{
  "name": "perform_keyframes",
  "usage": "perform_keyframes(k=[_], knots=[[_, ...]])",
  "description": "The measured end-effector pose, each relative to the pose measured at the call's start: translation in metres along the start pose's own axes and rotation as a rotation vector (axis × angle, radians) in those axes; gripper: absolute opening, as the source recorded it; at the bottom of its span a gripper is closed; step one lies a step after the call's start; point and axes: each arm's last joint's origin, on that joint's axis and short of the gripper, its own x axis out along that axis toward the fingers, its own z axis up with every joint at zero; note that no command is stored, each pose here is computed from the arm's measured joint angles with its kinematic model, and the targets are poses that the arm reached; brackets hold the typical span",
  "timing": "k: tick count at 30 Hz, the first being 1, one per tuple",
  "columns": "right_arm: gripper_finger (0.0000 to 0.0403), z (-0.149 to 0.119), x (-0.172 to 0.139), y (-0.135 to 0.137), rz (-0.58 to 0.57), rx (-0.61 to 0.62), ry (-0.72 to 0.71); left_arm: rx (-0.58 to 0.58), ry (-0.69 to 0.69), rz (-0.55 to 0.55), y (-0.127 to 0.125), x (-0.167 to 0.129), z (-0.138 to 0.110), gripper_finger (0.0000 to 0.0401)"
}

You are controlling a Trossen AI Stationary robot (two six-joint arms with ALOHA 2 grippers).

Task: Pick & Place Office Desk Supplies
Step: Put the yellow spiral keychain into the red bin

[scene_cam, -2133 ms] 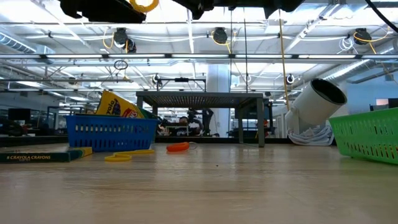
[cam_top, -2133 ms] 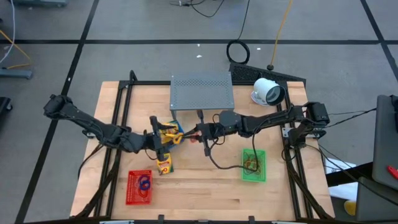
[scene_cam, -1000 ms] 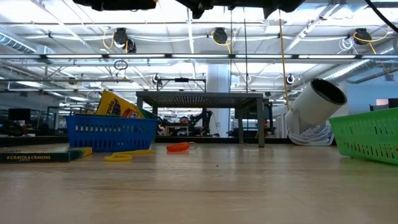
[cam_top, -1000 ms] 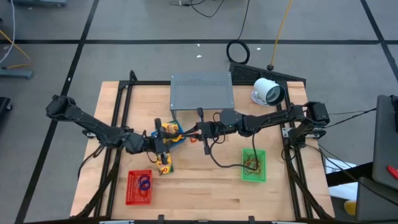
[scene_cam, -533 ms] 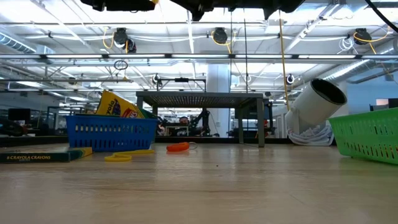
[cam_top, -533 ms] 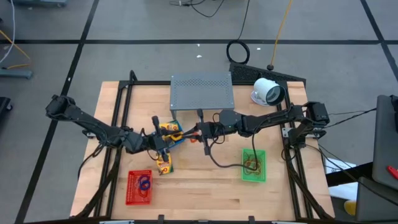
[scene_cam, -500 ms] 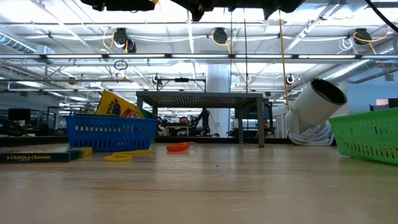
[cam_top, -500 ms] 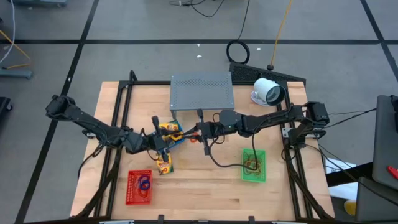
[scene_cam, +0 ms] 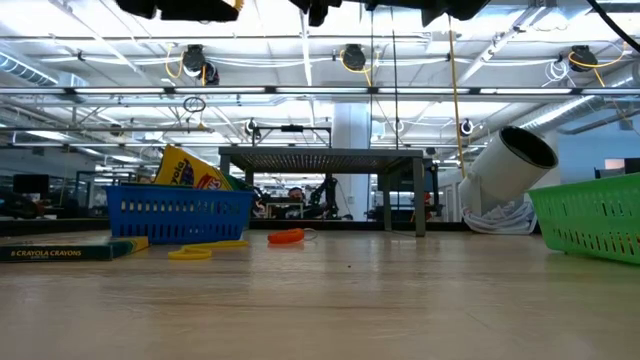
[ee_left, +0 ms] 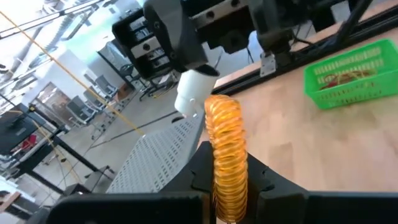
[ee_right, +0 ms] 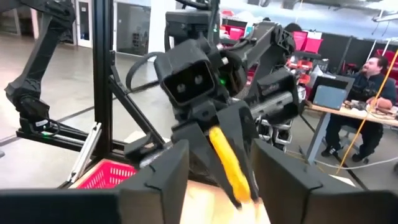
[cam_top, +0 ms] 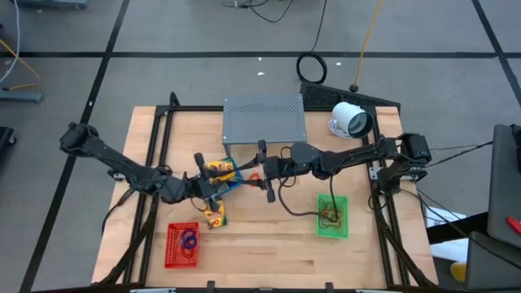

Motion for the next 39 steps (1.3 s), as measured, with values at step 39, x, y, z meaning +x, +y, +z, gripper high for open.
perform_keyframes(k=[39], knots=[[0.0173,-0.015,-0.033,0.023,-0.273,0.08,0.001,-0.633,0.947,-0.799,-0.081,-0.098,-0.024,0.0023]])
